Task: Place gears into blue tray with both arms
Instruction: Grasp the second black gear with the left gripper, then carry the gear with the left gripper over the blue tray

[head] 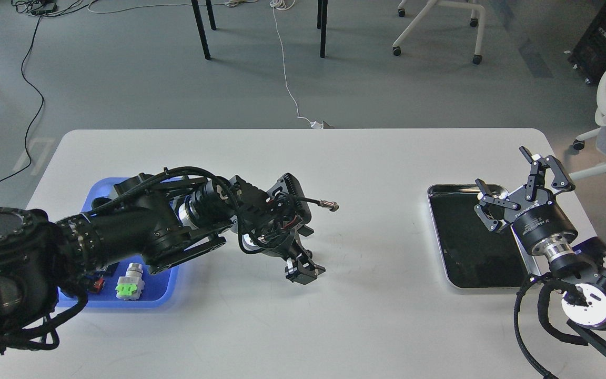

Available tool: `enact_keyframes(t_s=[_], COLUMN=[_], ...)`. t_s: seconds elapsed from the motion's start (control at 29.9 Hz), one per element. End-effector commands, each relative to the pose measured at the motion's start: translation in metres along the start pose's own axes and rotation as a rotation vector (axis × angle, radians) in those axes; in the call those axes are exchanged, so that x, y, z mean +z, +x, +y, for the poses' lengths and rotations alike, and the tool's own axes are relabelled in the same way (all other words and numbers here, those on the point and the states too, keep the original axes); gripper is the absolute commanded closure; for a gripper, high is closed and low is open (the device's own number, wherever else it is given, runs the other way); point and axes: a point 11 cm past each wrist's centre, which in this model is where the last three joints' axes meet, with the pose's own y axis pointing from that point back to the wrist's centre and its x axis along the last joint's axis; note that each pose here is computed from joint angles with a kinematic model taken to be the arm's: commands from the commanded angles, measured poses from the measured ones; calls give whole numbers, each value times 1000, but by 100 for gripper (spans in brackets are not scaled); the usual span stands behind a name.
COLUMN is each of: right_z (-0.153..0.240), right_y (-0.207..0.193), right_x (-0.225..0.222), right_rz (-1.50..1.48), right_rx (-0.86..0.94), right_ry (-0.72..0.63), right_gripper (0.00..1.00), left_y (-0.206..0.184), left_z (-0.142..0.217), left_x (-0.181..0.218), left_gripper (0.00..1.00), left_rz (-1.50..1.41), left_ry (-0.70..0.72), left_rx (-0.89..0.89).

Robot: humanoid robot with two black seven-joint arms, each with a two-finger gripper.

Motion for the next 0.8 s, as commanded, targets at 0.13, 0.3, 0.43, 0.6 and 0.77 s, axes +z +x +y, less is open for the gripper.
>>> enact_keyframes(t_s=[0.13,0.3,0.43,0.6,0.77], right_z=[2,4,6,6,5], right_y=[1,3,3,3,3], right_x=[1,4,5,5,4], right_rz=[-1,-1,-3,-3,-4], right_rx=[3,7,9,9,9], right_ry=[-4,-11,-13,-12,-9], right_gripper=[4,4,4,4,4], left_y=[-9,-14,-15,-15,-20], left_z=[0,1,1,3,14], left_x=[-1,-3,-4,-6,-17], left_gripper=[39,59,80,90,91], left_rz=[13,21,23,23,35], left_ry=[2,6,8,12,41], left_rx=[-12,-18,-19,-18,-19])
